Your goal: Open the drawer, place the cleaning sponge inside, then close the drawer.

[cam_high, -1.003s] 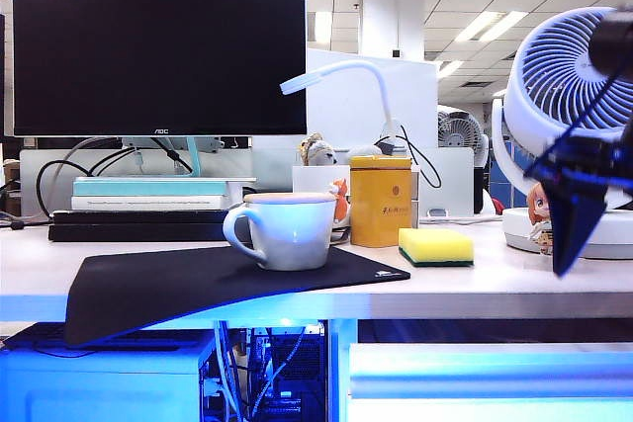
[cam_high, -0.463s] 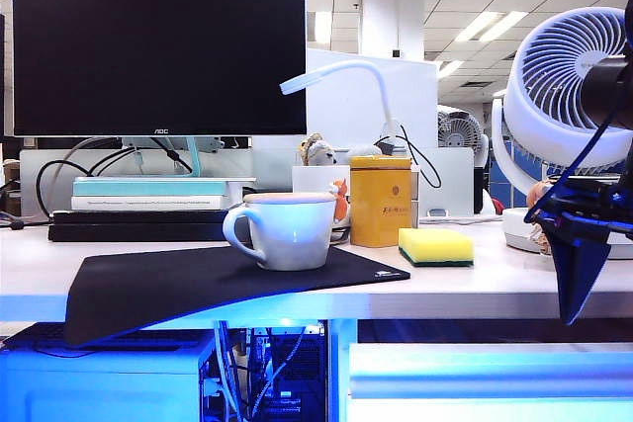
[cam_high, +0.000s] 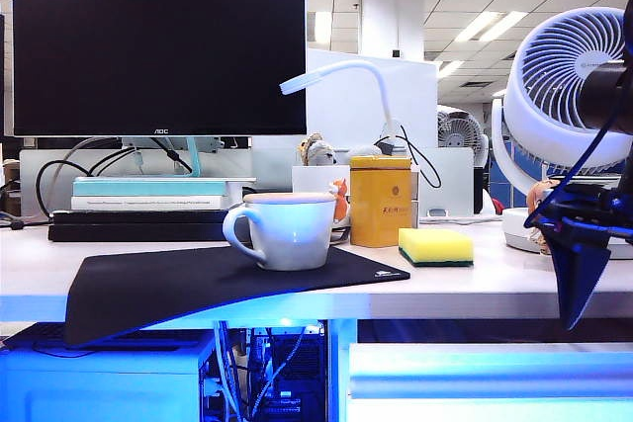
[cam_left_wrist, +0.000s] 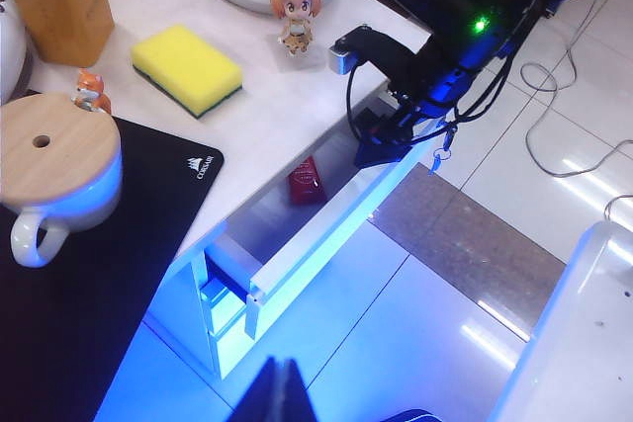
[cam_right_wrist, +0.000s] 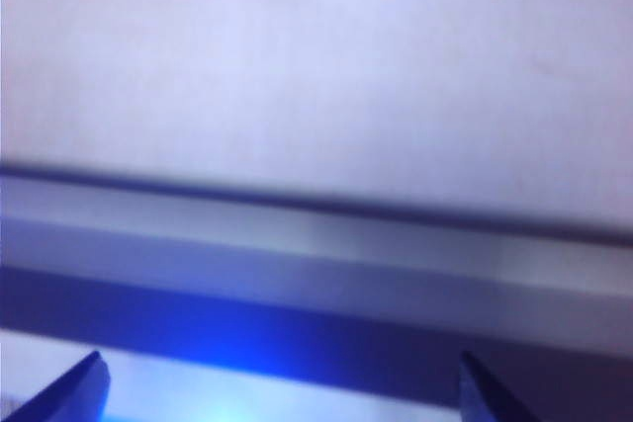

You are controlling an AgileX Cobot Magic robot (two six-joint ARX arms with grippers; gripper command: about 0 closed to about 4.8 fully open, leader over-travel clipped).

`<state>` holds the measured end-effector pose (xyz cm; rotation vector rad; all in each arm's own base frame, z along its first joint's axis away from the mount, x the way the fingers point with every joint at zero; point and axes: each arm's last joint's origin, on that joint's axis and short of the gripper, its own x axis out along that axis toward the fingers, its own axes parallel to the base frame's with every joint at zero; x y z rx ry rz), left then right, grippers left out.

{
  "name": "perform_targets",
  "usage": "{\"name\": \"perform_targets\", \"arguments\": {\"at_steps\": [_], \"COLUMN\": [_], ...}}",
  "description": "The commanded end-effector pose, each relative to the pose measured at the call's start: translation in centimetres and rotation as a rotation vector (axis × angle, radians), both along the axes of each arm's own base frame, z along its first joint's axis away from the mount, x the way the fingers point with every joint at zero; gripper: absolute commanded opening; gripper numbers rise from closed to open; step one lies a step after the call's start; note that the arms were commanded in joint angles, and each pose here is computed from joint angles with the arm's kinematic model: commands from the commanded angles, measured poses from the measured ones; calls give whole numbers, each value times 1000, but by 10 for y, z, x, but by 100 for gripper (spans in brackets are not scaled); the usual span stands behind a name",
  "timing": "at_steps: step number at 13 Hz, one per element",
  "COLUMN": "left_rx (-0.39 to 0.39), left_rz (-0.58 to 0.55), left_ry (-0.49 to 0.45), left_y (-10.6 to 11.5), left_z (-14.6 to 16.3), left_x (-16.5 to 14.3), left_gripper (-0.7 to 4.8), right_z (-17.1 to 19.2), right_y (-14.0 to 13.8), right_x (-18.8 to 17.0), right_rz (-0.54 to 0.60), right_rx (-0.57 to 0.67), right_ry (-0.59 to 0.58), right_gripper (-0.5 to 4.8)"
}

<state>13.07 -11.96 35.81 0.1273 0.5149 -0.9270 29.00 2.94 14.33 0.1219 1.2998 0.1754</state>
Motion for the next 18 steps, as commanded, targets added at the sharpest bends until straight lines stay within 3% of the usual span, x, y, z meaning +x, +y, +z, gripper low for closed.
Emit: {"name": "perform_targets", "arguments": {"at_steps": [1,18], "left_rx": [-5,-5], "left_rz": [-7,-7], "left_ry": [-8,-8], "left_y": [0,0], "left_z": [1,1], "left_x": [0,0], "left_gripper": [-6,-6], "right_z": [-4,-19], "right_y": [0,-1], "right_x": [3,-17], "right_rz": [-2,45], "right_rx": [-21,-42], "right_ry": [-5,210], "right_gripper": [479,479]}}
